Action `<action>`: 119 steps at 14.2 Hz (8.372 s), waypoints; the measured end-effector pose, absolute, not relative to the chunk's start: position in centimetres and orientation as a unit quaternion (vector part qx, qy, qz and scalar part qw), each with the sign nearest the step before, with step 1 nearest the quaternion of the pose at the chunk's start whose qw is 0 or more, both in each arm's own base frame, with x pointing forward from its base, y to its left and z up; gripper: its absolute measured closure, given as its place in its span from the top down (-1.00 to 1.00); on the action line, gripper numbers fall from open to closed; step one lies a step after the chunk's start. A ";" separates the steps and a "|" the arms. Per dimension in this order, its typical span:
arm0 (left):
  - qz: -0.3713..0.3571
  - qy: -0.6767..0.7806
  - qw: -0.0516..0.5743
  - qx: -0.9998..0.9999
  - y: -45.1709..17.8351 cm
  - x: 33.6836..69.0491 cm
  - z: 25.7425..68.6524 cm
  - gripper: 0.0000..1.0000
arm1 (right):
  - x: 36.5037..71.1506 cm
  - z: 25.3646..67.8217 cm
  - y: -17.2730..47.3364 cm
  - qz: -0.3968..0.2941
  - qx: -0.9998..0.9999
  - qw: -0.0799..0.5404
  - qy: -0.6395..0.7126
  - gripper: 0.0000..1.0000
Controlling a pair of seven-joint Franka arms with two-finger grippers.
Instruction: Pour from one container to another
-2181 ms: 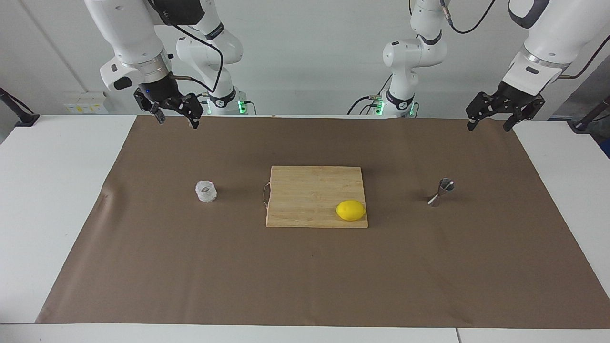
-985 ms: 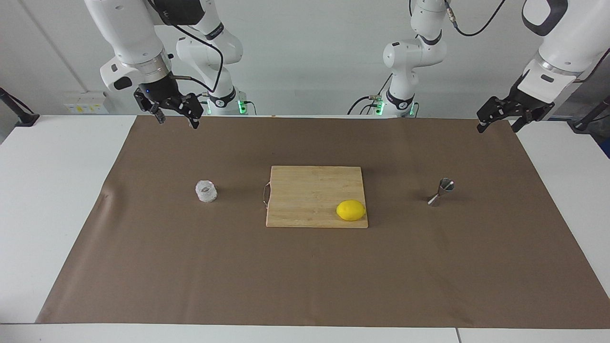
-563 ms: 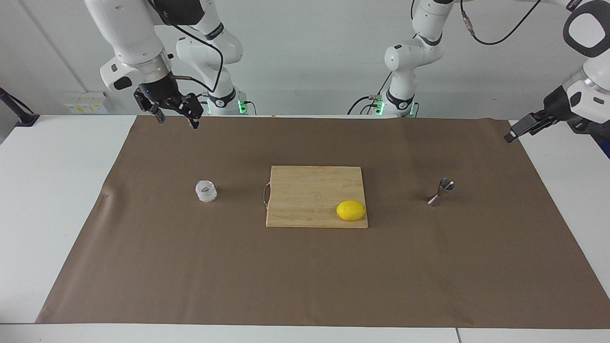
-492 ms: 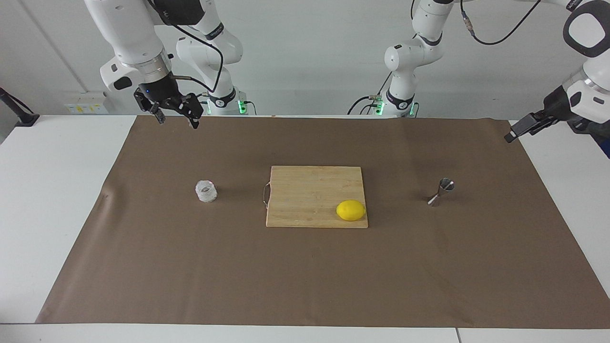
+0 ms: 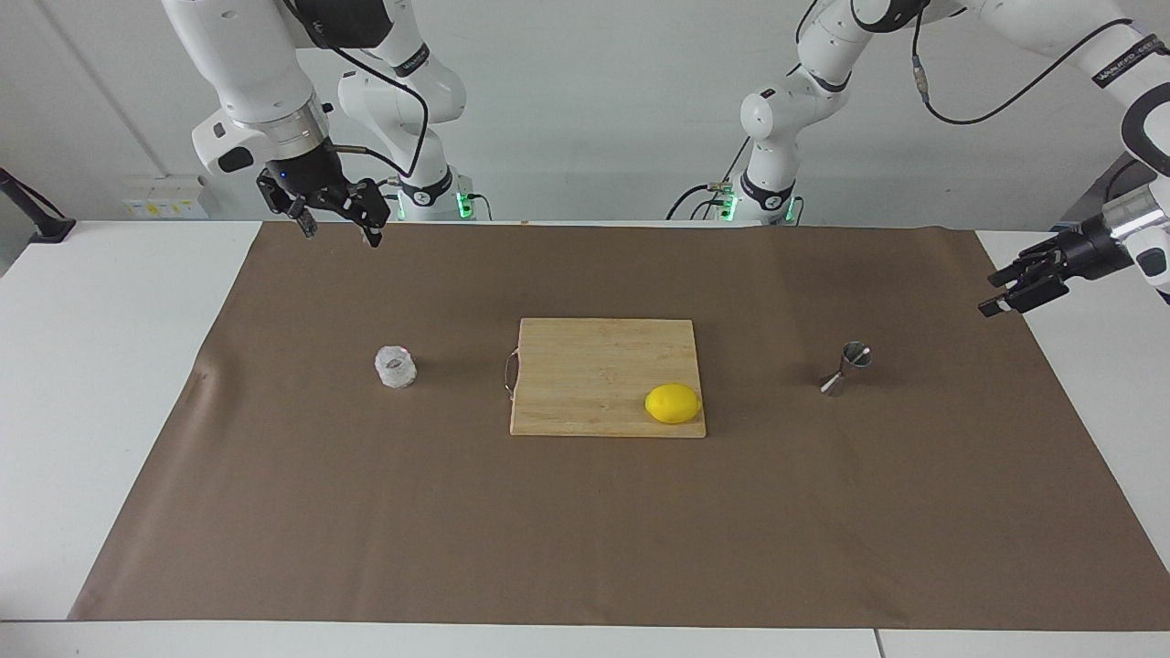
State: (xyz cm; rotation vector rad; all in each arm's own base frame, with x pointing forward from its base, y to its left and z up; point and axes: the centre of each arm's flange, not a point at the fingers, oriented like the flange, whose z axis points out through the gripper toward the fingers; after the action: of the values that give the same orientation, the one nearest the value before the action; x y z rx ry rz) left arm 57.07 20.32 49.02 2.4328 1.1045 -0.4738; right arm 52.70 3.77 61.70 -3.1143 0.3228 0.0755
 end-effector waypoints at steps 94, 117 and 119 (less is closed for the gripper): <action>-0.467 0.528 0.364 0.609 11.9 57.4 25.9 0.52 | 52.7 61.7 3.8 0.024 -0.994 0.005 0.103 1.00; -0.477 0.517 0.440 0.558 12.6 57.7 25.8 -0.32 | 52.7 61.7 3.8 0.024 -0.994 0.005 0.103 1.00; -0.486 0.513 0.453 0.543 11.2 58.4 26.5 -0.32 | 52.7 61.7 3.8 0.024 -0.994 0.005 0.103 1.00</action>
State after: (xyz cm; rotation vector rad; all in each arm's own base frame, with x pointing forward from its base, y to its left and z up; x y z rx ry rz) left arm 58.43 11.18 26.50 1.3412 1.2669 -1.2012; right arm 52.70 3.77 61.70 -3.1143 0.3228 0.0754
